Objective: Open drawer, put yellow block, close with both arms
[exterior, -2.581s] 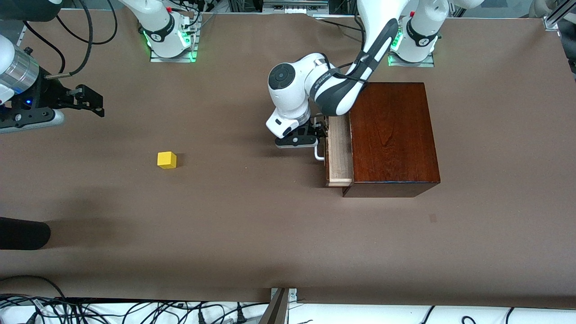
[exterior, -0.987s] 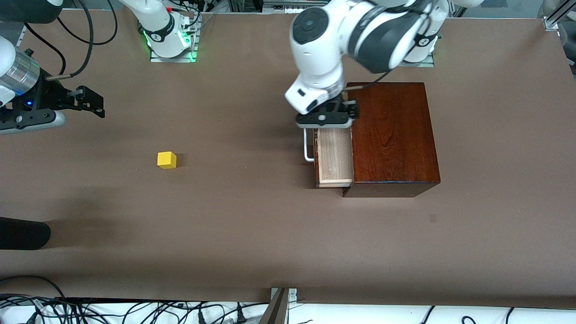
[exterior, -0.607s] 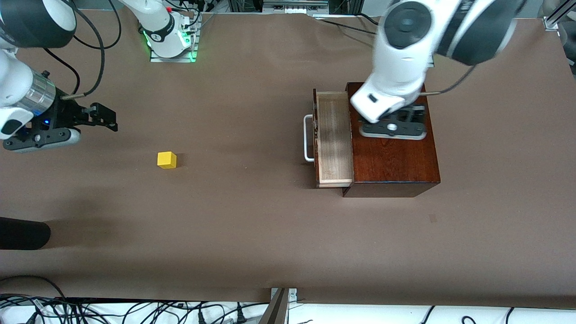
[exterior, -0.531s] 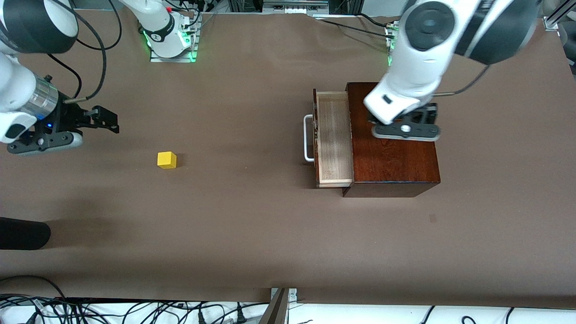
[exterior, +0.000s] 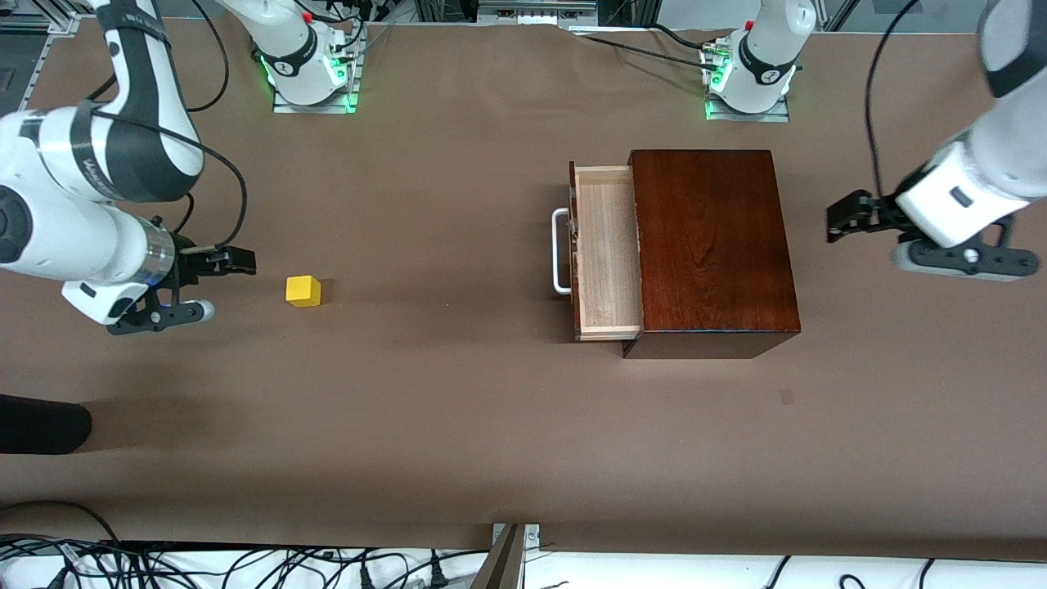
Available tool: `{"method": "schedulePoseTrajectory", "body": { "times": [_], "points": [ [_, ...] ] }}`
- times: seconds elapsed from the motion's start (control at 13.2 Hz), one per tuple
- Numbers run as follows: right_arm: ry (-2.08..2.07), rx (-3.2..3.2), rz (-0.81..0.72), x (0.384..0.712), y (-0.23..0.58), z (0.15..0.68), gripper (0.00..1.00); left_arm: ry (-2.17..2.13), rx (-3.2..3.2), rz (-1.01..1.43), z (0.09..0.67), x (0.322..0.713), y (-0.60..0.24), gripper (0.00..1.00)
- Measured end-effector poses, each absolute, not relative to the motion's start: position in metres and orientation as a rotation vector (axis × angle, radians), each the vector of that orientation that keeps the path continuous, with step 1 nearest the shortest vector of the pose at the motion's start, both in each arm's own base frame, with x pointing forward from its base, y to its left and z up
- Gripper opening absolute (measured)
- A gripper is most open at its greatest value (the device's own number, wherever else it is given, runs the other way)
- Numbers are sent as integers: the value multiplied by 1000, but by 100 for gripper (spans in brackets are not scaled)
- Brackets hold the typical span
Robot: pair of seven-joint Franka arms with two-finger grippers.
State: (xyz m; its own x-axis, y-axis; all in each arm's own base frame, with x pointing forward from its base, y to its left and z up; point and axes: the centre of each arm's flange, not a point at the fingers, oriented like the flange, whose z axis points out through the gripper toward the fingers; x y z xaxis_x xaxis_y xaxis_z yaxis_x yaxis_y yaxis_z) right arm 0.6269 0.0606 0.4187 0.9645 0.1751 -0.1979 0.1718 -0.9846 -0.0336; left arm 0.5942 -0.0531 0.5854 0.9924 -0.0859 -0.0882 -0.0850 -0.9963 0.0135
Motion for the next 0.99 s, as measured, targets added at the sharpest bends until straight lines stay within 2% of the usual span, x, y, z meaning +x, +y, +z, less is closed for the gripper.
{"method": "schedulePoseTrajectory", "body": {
  "times": [0.3, 0.53, 0.99],
  "points": [
    [-266, -3107, 249, 612, 58, 347, 100, -71, 3136, 36, 586, 574, -30, 100],
    [-246, -3115, 199, 596, 55, 306, 100, -74, 3141, -2, 590, 545, -26, 100],
    [-190, -3127, 96, 559, 56, 244, 100, -205, 3134, -31, 593, 545, -28, 100]
  ]
}}
